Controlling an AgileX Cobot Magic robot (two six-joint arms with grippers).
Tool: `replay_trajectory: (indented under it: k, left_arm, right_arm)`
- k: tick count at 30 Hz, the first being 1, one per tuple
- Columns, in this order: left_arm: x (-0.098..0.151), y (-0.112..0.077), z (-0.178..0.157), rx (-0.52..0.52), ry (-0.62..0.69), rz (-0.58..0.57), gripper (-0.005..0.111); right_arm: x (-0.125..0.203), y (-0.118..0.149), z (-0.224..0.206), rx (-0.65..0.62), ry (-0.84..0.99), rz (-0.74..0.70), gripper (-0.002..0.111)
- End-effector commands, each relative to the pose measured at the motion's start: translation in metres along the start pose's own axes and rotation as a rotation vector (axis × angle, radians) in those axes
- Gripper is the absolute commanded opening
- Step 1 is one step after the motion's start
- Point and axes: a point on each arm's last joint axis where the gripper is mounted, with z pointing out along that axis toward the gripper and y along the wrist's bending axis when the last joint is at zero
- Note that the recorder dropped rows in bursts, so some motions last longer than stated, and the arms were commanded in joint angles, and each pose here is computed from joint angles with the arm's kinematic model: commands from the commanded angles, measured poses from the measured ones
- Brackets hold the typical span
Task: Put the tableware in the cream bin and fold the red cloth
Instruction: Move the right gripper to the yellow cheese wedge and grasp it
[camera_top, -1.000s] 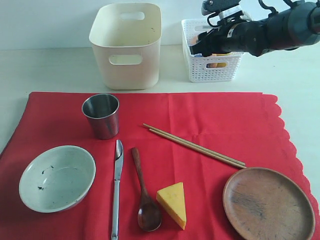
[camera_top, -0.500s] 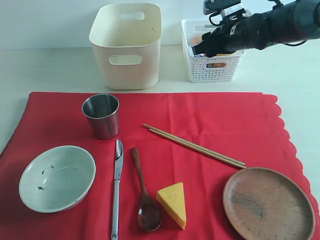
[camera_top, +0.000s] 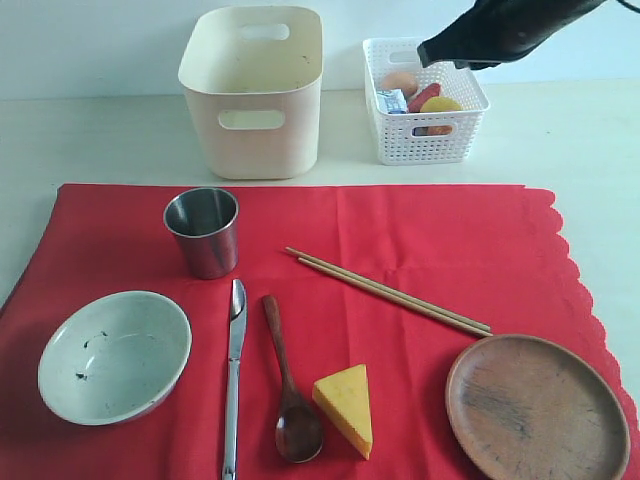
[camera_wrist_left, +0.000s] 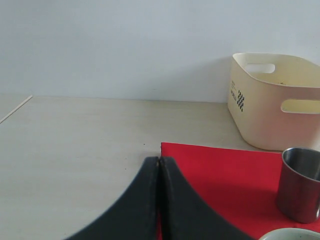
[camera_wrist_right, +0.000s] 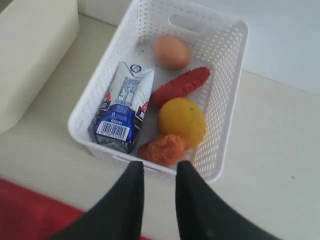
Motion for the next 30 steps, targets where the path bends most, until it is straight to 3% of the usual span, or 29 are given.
replay_trajectory:
  k: [1,6,20,30]
  left_arm:
    - [0.000,0.000,0.000,0.006,-0.003,0.001,0.002]
    - [0.000,0.000,0.000,0.006,-0.003,0.001,0.002]
    - [0.000,0.000,0.000,0.006,-0.003,0.001,0.002]
    - [0.000,0.000,0.000,0.006,-0.003,0.001,0.002]
  right_arm:
    - [-0.004,-0.001,-0.032,-0.017,0.037,0.040,0.011]
    - [-0.004,0.007,-0.062,-0.099,0.030,0.096,0.000]
    - [0.053,0.030,-0.112,-0.316,0.161,0.041,0.000]
    - [0.104,0.044,-0.111,-0.416,0.317,-0.014,0.000]
